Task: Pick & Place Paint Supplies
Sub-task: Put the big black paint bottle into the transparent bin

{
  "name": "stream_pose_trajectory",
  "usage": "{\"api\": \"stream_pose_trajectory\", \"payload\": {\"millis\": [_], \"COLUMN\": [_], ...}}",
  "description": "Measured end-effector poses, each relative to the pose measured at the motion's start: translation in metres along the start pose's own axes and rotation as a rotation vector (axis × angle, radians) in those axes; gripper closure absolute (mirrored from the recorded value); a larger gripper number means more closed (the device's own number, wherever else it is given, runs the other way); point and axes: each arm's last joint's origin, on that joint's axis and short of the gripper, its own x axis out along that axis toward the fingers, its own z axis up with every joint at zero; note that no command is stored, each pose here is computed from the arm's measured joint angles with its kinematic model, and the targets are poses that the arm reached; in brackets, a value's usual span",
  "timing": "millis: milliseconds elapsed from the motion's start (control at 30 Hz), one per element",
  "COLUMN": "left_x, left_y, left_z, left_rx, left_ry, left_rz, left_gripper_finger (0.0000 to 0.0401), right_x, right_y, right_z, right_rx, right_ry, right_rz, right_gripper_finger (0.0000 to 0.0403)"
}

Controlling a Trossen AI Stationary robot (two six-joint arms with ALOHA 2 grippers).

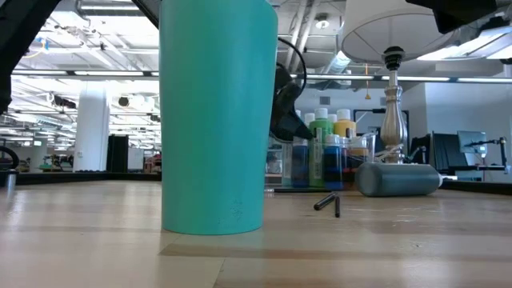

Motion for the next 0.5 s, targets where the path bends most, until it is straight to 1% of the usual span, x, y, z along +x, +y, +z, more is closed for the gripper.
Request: {"api": "stream_pose_trajectory", "payload": {"millis": [167, 300, 433, 500], "left_x": [-0.011, -0.019, -0.021, -0.021], "left_y": [0.001, 0.001, 0.005, 0.009], "left_z": [0.010, 0.013, 0.010, 0.008], "left_rx": [0.002, 0.020, 0.048, 0.048], "left_ry": [-0.016, 0.014, 0.062, 0.096], "left_rz": [-0.004, -0.006, -0.043, -0.079], "left_gripper_finger": [0.0240, 0.0240, 0.0240, 0.0240], "right_x": [0.000, 0.000, 0.000, 0.000], "right_y": [0.000, 0.000, 0.000, 0.000], "right_z": [0.000, 0.000, 0.000, 0.000], "right_rx": [-0.001, 0.002, 0.004, 0.004], "right_ry": [0.001, 0.003, 0.004, 0.004], "right_rz": [0.000, -0.001, -0.001, -0.001], "right_gripper_finger": [0.0173, 0.0173, 0.0173, 0.0173]}}
